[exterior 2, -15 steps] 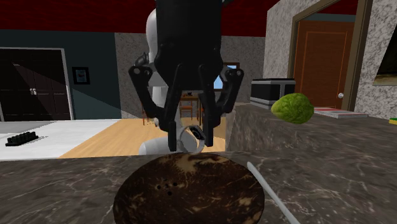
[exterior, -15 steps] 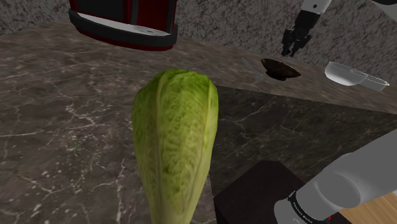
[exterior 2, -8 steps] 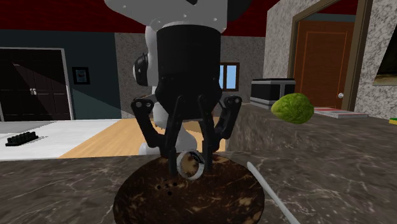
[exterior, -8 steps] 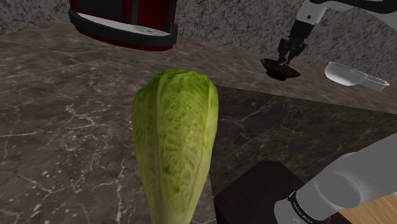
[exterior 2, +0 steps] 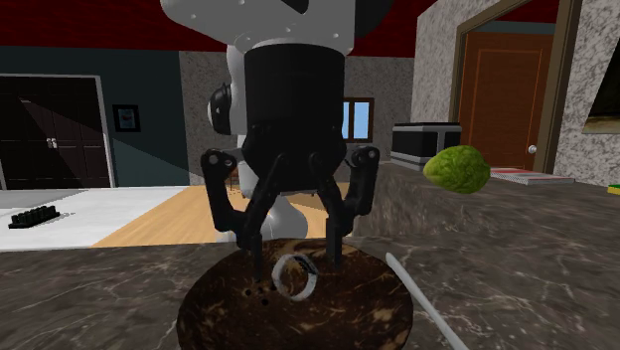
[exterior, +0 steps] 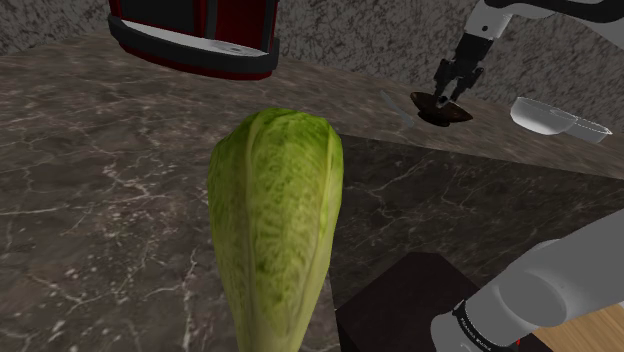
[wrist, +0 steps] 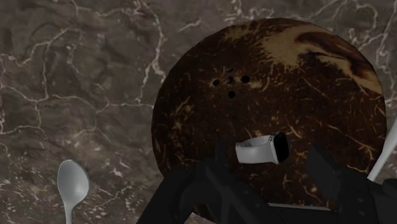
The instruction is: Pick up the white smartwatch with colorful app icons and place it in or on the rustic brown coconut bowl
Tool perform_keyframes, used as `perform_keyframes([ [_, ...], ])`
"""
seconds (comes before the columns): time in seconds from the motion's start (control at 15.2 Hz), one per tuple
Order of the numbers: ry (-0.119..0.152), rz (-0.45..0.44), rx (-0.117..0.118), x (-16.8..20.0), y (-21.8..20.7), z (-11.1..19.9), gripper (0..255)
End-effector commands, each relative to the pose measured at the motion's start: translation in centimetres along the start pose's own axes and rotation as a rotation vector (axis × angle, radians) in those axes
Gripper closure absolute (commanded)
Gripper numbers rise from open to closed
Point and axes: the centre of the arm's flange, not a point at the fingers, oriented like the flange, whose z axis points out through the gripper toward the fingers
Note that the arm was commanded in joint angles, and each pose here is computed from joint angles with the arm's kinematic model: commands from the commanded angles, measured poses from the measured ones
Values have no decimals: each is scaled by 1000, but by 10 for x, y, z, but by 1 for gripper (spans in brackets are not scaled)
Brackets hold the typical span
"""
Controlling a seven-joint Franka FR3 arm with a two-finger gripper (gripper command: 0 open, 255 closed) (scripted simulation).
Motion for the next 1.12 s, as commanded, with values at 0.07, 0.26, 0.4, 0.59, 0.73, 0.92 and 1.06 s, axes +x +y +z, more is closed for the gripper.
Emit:
perform_keyframes([
  [0.07, 0, 0, 0, 0, 0, 0, 0],
  [0.26, 0, 0, 0, 0, 0, 0, 0],
  [0.4, 0, 0, 0, 0, 0, -26, 0],
  [0.59, 0, 0, 0, 0, 0, -50, 0],
  [0.73, 0, 0, 0, 0, 0, -50, 0],
  [0.92, 0, 0, 0, 0, 0, -50, 0],
  [1.06, 0, 0, 0, 0, 0, -50, 0],
])
